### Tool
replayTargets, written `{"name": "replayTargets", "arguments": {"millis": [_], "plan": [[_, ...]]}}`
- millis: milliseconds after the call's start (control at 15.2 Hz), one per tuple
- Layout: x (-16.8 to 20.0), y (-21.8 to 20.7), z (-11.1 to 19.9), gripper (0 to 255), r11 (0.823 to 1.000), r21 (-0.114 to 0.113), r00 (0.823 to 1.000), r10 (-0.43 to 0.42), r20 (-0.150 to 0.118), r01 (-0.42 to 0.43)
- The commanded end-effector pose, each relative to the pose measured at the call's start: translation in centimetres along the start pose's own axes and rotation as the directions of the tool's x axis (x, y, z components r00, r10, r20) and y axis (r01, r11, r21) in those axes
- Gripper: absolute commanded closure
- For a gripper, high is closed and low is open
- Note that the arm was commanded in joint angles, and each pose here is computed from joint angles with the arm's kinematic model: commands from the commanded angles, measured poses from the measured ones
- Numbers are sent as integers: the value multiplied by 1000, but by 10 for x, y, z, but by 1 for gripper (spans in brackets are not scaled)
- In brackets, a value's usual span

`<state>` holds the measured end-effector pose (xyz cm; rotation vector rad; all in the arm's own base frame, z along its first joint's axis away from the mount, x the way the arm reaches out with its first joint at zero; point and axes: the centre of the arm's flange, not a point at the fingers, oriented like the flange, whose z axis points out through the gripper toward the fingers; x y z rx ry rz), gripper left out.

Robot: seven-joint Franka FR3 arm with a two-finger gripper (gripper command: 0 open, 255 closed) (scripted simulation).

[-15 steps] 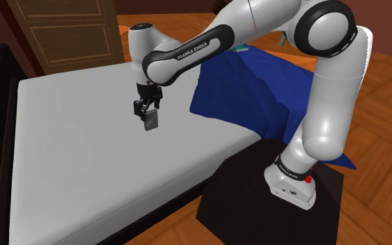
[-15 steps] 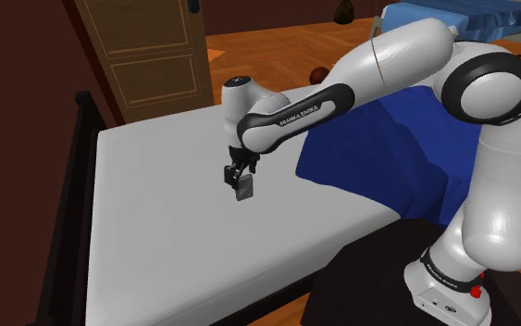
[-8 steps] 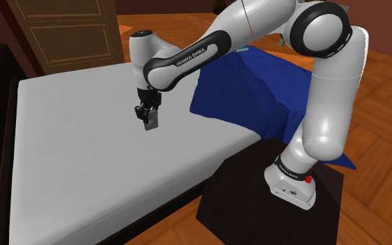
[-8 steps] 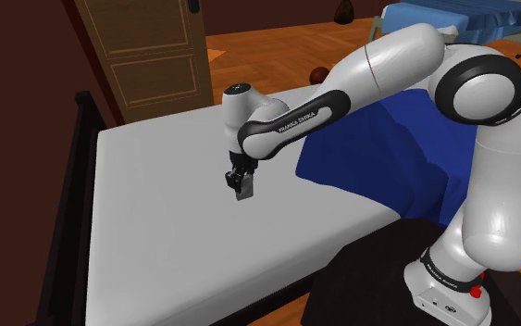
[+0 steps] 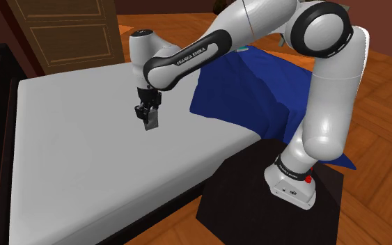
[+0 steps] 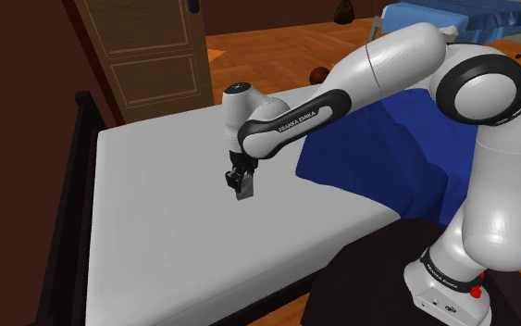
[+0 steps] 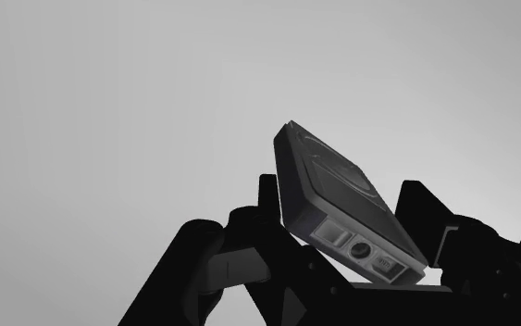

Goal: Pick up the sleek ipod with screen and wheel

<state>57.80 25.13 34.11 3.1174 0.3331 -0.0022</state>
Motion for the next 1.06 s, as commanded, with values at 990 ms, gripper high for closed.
{"name": "replayTargets", "arguments": {"millis": [990], "plan": [[0,0,-78,255,1000,0,1000,0,0,0]]}}
